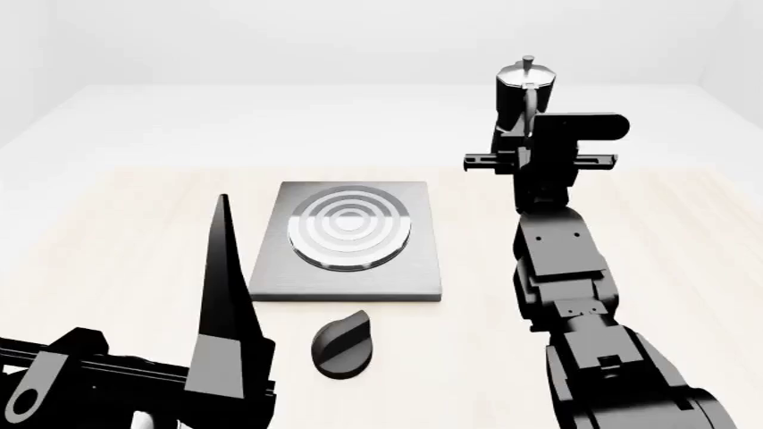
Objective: Turn on the stove and put the moka pot on it.
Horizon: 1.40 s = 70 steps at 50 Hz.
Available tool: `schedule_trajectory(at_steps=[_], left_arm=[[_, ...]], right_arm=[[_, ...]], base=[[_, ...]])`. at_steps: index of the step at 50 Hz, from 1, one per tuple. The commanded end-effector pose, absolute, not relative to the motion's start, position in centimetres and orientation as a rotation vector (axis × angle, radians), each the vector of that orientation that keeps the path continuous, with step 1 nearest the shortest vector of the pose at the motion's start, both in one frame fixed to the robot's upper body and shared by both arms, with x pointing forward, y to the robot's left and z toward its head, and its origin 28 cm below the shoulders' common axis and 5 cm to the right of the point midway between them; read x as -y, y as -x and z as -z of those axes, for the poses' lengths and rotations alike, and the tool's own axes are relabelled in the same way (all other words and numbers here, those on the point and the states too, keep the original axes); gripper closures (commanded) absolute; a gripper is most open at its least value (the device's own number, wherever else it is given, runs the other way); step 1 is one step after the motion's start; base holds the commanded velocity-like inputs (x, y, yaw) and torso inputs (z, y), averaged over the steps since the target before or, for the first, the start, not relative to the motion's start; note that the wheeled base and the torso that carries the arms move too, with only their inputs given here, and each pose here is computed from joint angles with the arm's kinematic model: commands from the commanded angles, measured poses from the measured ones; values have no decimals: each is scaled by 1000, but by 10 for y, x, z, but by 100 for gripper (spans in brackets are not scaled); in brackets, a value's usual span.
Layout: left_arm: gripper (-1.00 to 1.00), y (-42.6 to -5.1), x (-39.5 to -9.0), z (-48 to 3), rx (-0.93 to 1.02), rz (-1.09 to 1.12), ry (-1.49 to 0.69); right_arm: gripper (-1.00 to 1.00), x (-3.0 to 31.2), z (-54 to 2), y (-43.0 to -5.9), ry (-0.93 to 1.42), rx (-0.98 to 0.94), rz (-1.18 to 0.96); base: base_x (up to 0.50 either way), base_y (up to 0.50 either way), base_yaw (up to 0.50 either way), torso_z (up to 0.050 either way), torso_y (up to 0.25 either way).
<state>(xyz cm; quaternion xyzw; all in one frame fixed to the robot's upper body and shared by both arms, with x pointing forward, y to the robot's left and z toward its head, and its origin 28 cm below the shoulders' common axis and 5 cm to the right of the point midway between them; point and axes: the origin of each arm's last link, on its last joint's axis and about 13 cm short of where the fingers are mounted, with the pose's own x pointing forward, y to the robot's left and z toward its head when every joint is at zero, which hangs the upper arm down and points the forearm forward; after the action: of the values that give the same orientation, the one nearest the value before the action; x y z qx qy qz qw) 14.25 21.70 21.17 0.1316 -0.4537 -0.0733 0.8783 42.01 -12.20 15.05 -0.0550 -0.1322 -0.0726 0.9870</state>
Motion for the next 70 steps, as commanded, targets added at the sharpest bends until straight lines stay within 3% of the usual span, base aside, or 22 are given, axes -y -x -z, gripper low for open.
schedule_trajectory(at_steps=[1,22,70], left_arm=[[-100,-141,-218,-211,944,145,-273],[-100,-143,-218,-212,941,149,-274],[-100,-144,-219,-210,912,142,-276]], right_arm=[[100,104,-176,-430,178,294,118],[100,75,-192,-431,-23,375,-231],[100,16,-154,-406,-167,300,-411]], base=[[0,0,0,0,0],[0,0,0,0,1],[0,0,0,0,1]])
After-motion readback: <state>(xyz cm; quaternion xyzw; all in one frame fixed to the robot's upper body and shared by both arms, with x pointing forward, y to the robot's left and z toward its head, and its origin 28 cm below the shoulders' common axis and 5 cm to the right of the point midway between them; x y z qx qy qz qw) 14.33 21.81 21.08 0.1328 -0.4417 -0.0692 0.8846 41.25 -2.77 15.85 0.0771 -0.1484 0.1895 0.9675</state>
